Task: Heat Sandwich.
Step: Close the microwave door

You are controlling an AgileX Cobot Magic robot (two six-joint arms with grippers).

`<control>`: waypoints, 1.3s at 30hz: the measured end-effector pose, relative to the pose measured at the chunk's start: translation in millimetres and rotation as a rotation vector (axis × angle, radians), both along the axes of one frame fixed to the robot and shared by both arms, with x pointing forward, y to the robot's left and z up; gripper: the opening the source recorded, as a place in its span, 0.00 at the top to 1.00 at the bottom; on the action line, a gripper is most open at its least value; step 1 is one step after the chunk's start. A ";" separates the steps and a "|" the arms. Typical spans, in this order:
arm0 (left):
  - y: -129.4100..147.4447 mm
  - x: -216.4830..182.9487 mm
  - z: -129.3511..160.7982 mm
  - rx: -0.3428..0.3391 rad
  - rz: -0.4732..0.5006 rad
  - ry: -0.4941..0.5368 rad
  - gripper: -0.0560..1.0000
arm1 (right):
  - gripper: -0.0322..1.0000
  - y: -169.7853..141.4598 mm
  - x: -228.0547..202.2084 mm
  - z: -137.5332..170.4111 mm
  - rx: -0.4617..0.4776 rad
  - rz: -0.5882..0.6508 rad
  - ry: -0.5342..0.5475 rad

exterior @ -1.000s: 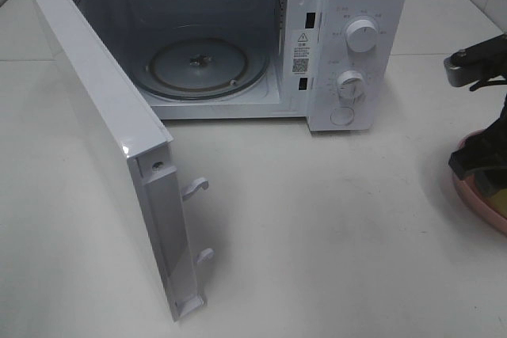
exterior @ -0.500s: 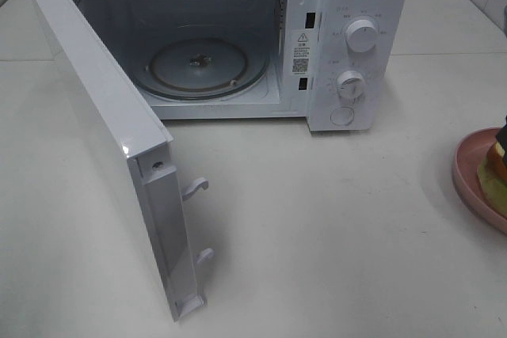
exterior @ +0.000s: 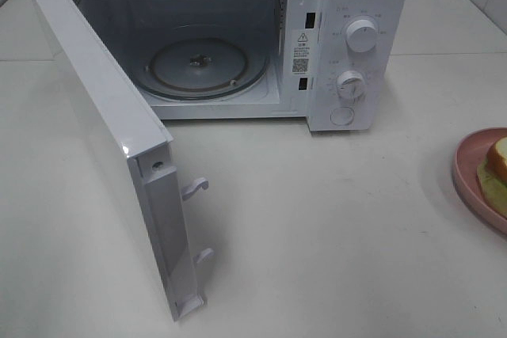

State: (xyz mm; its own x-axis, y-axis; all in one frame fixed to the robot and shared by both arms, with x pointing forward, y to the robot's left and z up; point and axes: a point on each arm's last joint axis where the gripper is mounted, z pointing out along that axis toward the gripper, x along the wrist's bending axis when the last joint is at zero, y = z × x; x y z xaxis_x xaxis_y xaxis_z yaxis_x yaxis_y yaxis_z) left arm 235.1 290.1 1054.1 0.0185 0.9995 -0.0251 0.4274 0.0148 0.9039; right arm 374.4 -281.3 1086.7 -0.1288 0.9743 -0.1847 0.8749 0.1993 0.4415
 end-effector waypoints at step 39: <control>0.0 0.0 0.0 0.000 0.000 0.000 0.01 | 0.23 -28.8 -120.2 -37.3 0.167 -0.114 -0.374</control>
